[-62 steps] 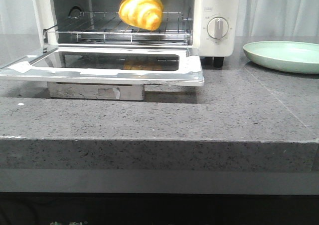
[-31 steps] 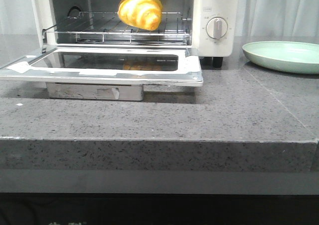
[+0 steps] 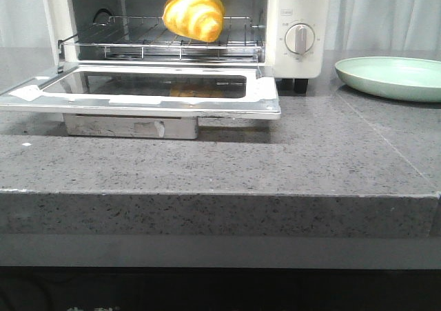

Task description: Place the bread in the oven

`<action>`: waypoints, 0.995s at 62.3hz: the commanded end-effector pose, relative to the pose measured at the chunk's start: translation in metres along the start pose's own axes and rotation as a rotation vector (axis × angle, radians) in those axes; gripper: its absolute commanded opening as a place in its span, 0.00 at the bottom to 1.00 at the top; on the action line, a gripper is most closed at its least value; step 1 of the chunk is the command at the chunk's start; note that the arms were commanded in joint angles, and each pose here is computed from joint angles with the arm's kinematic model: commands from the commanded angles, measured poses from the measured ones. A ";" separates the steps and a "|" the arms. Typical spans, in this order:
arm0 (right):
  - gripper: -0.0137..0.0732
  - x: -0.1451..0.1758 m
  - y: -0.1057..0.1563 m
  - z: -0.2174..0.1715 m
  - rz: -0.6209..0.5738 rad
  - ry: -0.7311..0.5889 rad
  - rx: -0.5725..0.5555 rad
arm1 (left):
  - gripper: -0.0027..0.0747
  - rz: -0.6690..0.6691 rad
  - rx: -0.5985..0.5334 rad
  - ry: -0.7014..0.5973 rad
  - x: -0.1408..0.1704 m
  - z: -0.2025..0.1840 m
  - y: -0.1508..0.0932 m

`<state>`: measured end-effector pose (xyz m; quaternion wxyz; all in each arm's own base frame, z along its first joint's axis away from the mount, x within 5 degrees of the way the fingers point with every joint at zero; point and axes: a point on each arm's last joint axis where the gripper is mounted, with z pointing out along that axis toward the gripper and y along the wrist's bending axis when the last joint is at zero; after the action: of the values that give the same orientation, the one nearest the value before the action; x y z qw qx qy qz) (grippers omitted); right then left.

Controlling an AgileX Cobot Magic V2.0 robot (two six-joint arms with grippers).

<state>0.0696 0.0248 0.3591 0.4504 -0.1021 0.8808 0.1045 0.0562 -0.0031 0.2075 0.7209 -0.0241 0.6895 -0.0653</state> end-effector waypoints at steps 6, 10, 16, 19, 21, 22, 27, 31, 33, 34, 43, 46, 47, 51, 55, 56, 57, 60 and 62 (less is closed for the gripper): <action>0.02 -0.011 0.001 -0.005 -0.010 -0.081 -0.003 | 0.01 0.057 0.004 -0.079 0.000 -0.001 0.000; 0.02 -0.011 0.001 -0.005 -0.010 -0.081 -0.003 | 0.01 0.057 0.004 -0.077 0.000 -0.001 0.000; 0.02 -0.011 0.001 -0.005 -0.010 -0.081 -0.003 | 0.01 0.057 0.004 -0.077 0.000 -0.001 0.000; 0.02 -0.011 0.001 -0.005 -0.010 -0.081 -0.003 | 0.01 0.057 0.004 -0.077 0.000 -0.001 0.000; 0.02 -0.011 0.001 -0.005 -0.010 -0.081 -0.003 | 0.01 0.057 0.004 -0.079 0.000 -0.001 0.000; 0.02 -0.011 0.001 -0.005 -0.010 -0.081 -0.003 | 0.01 0.057 0.004 -0.079 0.000 -0.001 0.000; 0.02 -0.011 0.001 -0.005 -0.010 -0.081 -0.003 | 0.01 0.057 0.004 -0.079 0.000 -0.001 0.000; 0.02 -0.011 0.001 -0.005 -0.010 -0.081 -0.003 | 0.01 0.057 0.004 -0.079 0.000 -0.001 0.000; 0.02 -0.011 0.001 -0.005 -0.010 -0.081 -0.003 | 0.01 0.057 0.004 -0.079 0.000 -0.001 0.000; 0.02 -0.011 0.001 -0.005 -0.010 -0.081 -0.003 | 0.01 0.057 0.004 -0.079 0.000 -0.001 0.000; 0.02 -0.011 0.001 -0.005 -0.010 -0.081 -0.003 | 0.01 0.057 0.004 -0.079 0.000 -0.001 0.000; 0.02 -0.011 0.001 -0.005 -0.010 -0.081 -0.003 | 0.01 0.057 0.004 -0.079 0.000 -0.001 0.000; 0.02 -0.011 0.001 -0.005 -0.010 -0.081 -0.003 | 0.01 0.057 0.004 -0.079 0.000 -0.001 0.000; 0.02 -0.011 0.001 -0.005 -0.010 -0.081 -0.003 | 0.01 0.057 0.004 -0.079 0.000 -0.001 0.000; 0.02 -0.011 0.001 -0.005 -0.010 -0.081 -0.003 | 0.01 0.057 0.004 -0.079 0.000 -0.001 0.000; 0.02 -0.011 0.001 -0.005 -0.010 -0.081 -0.003 | 0.01 0.057 0.004 -0.079 0.000 -0.001 0.000; 0.02 -0.011 0.001 -0.005 -0.010 -0.081 -0.003 | 0.01 0.057 0.004 -0.079 0.000 -0.001 0.000; 0.02 -0.011 0.001 -0.005 -0.010 -0.081 -0.003 | 0.01 0.057 0.004 -0.079 0.000 -0.001 0.000; 0.02 -0.011 0.001 -0.005 -0.010 -0.081 -0.003 | 0.01 0.057 0.004 -0.079 0.000 -0.001 0.000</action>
<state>0.0696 0.0248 0.3591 0.4504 -0.1021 0.8808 0.1045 0.0562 -0.0032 0.2075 0.7227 -0.0001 0.6900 -0.0412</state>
